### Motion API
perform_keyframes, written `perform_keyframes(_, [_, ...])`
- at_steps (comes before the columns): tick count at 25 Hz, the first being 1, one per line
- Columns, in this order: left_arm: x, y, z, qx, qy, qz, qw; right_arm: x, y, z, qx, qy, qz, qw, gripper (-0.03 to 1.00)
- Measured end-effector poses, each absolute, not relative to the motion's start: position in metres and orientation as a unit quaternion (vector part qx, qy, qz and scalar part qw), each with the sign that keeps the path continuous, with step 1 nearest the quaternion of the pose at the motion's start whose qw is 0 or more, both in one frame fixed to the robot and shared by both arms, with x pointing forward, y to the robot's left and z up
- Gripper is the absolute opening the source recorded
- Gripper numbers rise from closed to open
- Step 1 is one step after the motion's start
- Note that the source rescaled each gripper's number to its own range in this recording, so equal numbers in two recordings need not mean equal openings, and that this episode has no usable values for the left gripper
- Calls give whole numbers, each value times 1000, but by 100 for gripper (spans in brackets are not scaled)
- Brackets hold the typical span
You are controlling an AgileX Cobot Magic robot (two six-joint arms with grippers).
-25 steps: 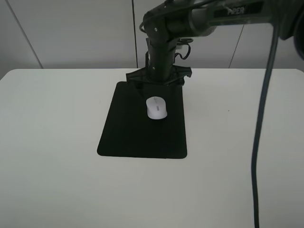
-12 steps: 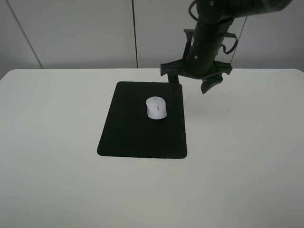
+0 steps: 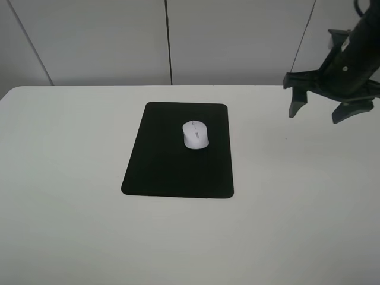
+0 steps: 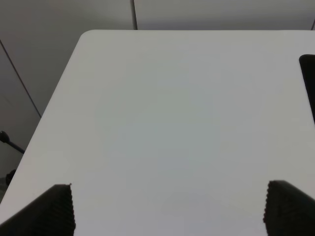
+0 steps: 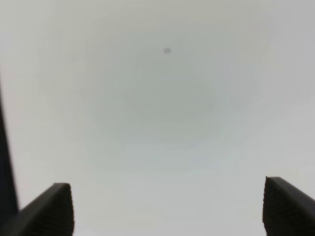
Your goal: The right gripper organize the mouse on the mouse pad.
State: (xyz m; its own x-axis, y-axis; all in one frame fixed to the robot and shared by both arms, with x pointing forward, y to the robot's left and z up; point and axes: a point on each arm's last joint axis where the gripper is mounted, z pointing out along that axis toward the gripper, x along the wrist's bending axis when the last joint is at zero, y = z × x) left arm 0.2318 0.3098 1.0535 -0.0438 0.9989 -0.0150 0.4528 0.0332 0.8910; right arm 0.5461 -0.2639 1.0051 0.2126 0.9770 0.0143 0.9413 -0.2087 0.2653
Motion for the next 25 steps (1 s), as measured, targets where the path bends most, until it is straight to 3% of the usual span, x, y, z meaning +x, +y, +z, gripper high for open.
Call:
perform_keyframes(5, [232,310,1053,587,619,373,366,514,-292,1031,764,625,103,126,79])
perform_keyframes(16, [232,310,1053,587,619,373,366,428,-296,1102,726,640,176,181,79])
perform_keyframes(25, [232,310,1053,587,619,373,366,325,-303,1112,690,619,255,275,79])
